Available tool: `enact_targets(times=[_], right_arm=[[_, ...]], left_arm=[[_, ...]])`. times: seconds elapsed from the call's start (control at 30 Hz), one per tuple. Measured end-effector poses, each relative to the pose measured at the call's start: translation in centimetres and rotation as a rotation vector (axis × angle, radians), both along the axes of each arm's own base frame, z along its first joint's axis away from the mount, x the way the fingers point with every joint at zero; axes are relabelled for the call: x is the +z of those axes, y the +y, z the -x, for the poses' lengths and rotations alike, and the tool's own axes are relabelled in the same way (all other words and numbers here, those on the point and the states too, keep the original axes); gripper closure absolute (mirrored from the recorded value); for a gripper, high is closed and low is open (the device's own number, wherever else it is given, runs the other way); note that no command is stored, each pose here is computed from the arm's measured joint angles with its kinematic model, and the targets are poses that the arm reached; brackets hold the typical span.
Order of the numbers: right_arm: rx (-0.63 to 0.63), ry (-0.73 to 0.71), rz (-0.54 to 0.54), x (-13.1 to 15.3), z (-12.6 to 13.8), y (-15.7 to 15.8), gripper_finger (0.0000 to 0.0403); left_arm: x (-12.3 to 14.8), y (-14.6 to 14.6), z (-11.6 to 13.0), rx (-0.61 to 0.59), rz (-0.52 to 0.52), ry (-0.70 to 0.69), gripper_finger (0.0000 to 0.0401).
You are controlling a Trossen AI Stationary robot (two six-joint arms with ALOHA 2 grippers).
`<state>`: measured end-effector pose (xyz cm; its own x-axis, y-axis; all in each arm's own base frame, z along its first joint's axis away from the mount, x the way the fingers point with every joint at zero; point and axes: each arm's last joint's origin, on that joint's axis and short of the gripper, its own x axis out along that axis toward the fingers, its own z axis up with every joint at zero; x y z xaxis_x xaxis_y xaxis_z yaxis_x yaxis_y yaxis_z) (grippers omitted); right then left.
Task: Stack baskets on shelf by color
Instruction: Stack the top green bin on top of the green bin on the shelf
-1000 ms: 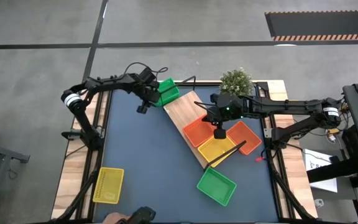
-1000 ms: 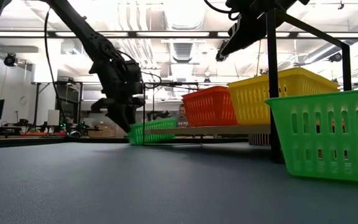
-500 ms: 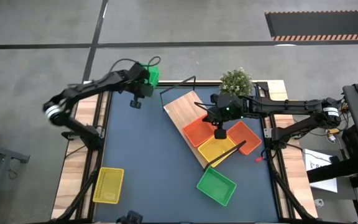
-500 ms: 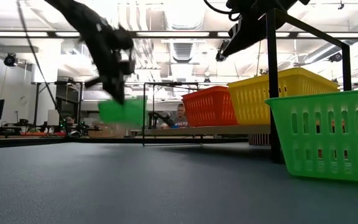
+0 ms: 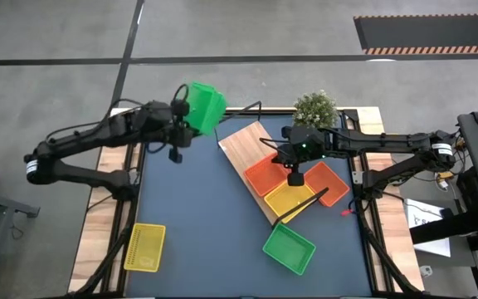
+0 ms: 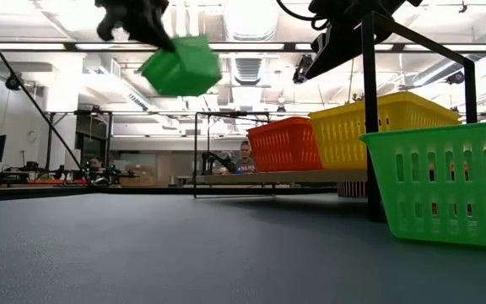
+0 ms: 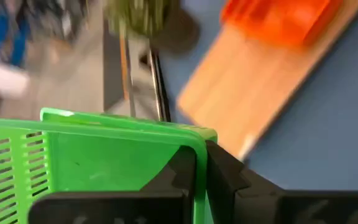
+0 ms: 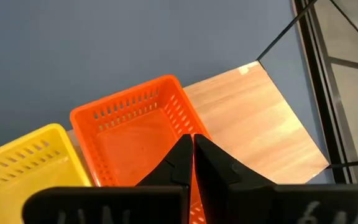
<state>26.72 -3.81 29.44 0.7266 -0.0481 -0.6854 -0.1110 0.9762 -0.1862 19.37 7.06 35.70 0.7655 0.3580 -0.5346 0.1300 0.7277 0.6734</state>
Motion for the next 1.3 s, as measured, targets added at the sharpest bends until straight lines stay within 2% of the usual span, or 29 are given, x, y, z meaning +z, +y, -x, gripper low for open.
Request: enact_targets(times=[0.17, 0.3, 0.47, 0.67, 0.9, 1.3], right_arm=[[-0.009, 0.006, -0.011, 0.0, 0.1, 0.0, 0.0394], [-0.019, 0.021, -0.024, -0.2, 0.2, 0.0, 0.0394], [-0.025, 0.046, -0.033, -0.3, 0.3, 0.1, 0.0394], [-0.029, 0.060, -0.039, -0.4, 0.4, 0.1, 0.0394], [-0.033, 0.061, -0.043, -0.4, 0.5, 0.1, 0.0394], [-0.048, 0.062, -0.059, -0.4, 0.5, 0.1, 0.0394]], left_arm=[[0.0, -3.3, -2.7, -0.154, 0.031, -0.093, 0.0401], [-1.7, -5.1, -6.3, -0.241, 0.024, -0.064, 0.0401], [-5.6, -4.1, -9.8, -0.111, -0.034, 0.107, 0.0401], [-9.3, -2.8, -13.1, -0.129, -0.025, 0.179, 0.0401], [-11.4, -2.0, -14.7, -0.164, -0.047, 0.261, 0.0396], [-12.3, -1.2, -15.0, -0.173, -0.054, 0.296, 0.0323]])
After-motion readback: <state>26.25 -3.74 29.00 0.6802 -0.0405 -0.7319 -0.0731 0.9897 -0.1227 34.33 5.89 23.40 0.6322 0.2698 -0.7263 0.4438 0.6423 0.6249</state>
